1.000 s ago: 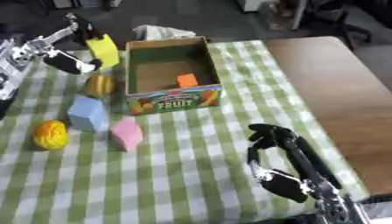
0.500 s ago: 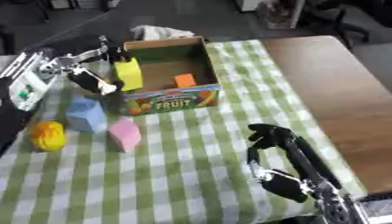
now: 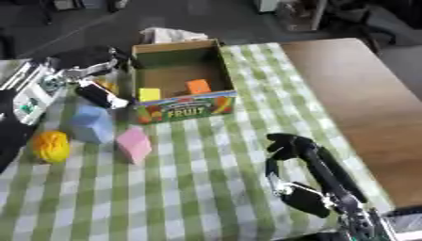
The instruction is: Pick up objects on the table and place them in the box.
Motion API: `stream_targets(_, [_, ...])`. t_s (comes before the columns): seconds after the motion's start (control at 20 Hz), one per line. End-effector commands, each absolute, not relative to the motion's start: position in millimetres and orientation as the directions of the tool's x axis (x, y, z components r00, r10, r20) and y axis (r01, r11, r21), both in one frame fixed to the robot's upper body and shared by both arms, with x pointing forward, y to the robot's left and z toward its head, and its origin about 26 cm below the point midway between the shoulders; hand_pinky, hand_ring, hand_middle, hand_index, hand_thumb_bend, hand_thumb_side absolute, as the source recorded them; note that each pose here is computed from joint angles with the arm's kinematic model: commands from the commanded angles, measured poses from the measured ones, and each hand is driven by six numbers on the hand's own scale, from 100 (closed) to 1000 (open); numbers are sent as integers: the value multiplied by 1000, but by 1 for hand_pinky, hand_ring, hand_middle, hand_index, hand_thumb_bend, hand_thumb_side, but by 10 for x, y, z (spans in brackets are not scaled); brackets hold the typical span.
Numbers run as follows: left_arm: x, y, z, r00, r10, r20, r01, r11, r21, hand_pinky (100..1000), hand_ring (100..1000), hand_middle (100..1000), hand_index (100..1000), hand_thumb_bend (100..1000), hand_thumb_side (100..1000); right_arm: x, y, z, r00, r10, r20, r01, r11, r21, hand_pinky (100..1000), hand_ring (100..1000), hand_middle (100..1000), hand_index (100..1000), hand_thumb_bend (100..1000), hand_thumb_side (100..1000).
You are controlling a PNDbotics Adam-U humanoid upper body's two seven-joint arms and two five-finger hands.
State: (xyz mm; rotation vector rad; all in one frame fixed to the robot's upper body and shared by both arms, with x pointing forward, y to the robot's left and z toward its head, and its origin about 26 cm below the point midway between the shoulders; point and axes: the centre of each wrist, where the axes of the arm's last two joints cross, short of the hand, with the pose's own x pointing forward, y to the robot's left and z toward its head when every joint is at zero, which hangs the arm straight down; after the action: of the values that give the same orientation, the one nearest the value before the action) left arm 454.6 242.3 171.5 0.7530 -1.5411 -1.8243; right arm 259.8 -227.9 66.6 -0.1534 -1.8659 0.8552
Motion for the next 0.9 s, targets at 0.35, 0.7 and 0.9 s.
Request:
stream_targets(0.35, [4262,2820,2348,-679,-731,-66,23,-111,994,713,691,727,868,317,288,2602,-2308,714,-471,474,744,-254,735,-629,691,639,649,842,100,244])
stream_targets(0.7, [3675,3167,2460,-701,-705,-108,123,-269,955,733,695,728,873,415,302,2603,-2337,715,-470,488,736,-248,727,-640,692,639,649,843,100,244])
stream_targets(0.9, [3536,3314,2174,-662,-742,-107,238,-344,908,744,710,754,896,460,375,2608,-2334,720,-473,488,734,-248,725,-642,692,639,649,843,100,243])
